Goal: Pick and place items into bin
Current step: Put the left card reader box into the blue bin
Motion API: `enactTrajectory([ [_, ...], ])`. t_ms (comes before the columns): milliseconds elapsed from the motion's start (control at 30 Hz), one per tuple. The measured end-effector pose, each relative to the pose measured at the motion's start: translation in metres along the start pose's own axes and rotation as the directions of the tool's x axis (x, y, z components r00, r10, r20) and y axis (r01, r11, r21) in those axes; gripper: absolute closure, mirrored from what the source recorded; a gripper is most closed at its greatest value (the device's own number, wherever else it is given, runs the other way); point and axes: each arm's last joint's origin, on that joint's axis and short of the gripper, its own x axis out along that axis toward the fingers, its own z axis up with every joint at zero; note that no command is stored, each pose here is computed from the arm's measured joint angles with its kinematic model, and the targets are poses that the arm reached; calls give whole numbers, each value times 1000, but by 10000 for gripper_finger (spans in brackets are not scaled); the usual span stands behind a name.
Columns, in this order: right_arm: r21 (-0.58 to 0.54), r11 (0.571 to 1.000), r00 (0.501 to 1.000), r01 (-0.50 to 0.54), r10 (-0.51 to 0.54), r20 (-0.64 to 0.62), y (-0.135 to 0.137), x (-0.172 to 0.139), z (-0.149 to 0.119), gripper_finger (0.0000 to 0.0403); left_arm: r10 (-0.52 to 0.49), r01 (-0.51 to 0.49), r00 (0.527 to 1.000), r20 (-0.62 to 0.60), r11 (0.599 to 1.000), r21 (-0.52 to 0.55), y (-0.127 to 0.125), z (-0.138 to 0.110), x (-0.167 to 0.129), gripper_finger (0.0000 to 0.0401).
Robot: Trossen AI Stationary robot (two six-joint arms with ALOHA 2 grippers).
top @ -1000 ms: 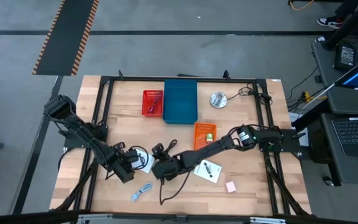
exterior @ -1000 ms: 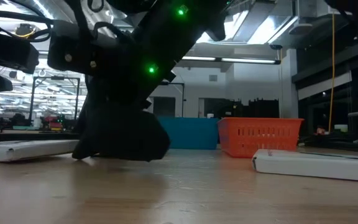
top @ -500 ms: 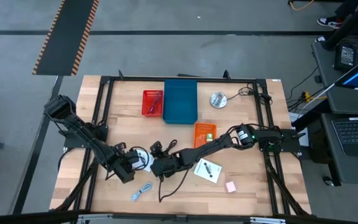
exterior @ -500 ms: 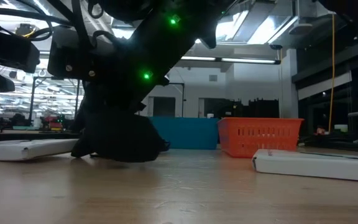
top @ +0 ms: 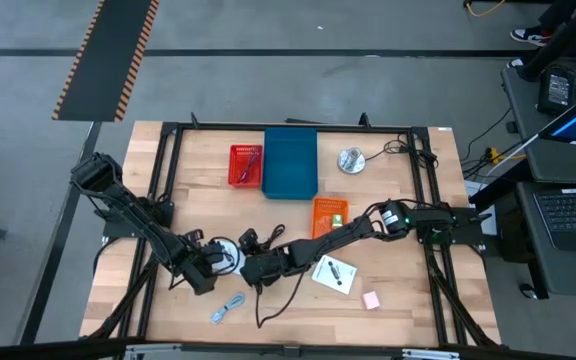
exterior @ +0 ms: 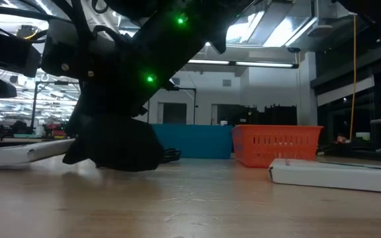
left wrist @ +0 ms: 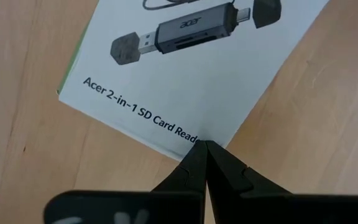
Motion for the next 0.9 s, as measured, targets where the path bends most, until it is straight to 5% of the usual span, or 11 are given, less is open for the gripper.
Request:
enactTrajectory([
  [333, -2, 1000, 1000, 2, -2, 0, 0, 0, 1, 273, -16, 16, 1000, 10, 1000, 22, 1, 0, -2, 399],
  [600, 24, 999, 999, 35, -36, 34, -5, -2, 5, 319, -210, 197, 969, 129, 975, 105, -4, 9, -27, 399],
  [900, 29, 999, 998, 43, -44, 42, -5, -2, 6, 368, -218, 192, 955, 200, 971, 141, -1, 11, -37, 399],
])
